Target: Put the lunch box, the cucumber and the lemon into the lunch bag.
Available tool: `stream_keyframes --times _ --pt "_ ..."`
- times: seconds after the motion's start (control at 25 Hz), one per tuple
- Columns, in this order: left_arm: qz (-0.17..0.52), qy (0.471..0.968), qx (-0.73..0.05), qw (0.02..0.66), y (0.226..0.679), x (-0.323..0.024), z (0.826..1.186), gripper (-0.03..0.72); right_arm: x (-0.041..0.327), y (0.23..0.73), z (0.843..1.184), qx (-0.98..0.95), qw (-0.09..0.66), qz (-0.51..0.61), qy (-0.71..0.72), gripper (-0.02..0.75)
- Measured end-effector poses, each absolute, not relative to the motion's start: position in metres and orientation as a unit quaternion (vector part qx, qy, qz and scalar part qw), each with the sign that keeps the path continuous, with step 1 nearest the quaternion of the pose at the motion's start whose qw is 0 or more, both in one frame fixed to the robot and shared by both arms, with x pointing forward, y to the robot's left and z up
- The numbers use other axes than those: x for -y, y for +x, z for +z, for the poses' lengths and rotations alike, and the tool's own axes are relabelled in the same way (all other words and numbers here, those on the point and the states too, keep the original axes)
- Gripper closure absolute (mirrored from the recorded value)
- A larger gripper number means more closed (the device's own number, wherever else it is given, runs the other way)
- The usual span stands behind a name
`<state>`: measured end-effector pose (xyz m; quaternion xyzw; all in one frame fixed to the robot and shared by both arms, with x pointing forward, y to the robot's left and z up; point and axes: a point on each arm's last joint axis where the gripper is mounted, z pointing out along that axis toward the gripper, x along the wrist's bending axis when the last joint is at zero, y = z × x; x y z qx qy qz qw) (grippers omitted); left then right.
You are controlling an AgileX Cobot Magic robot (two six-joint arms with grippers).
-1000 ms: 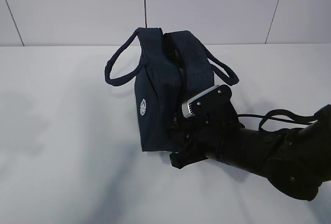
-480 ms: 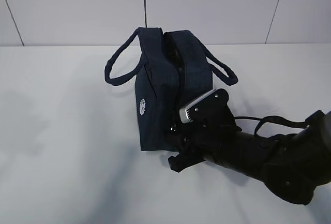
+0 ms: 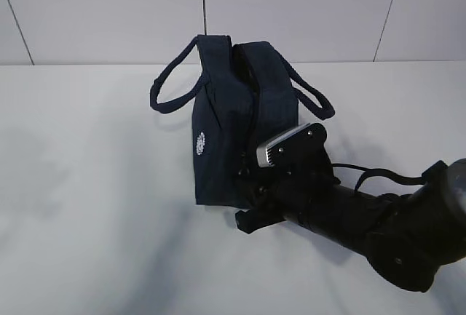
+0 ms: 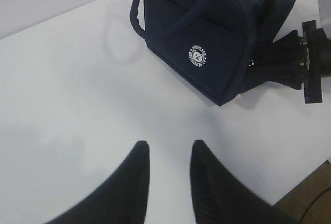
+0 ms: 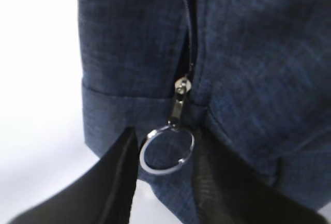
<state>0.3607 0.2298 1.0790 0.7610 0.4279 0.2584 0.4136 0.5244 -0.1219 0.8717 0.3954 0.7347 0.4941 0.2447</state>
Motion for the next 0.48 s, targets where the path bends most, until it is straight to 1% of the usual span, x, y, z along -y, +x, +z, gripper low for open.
stream_keyframes --times 0.24,0.48 --pt "0.258 0.761 -0.428 0.414 0.3607 -0.2298 1.0790 0.503 0.1237 0.5258 0.8720 -0.726 0.249 0.493 0.409 0.492" --pt "0.262 0.763 -0.426 0.410 0.3609 -0.2303 1.0789 0.504 0.1238 0.5259 0.8720 -0.726 0.249 0.493 0.410 0.494"
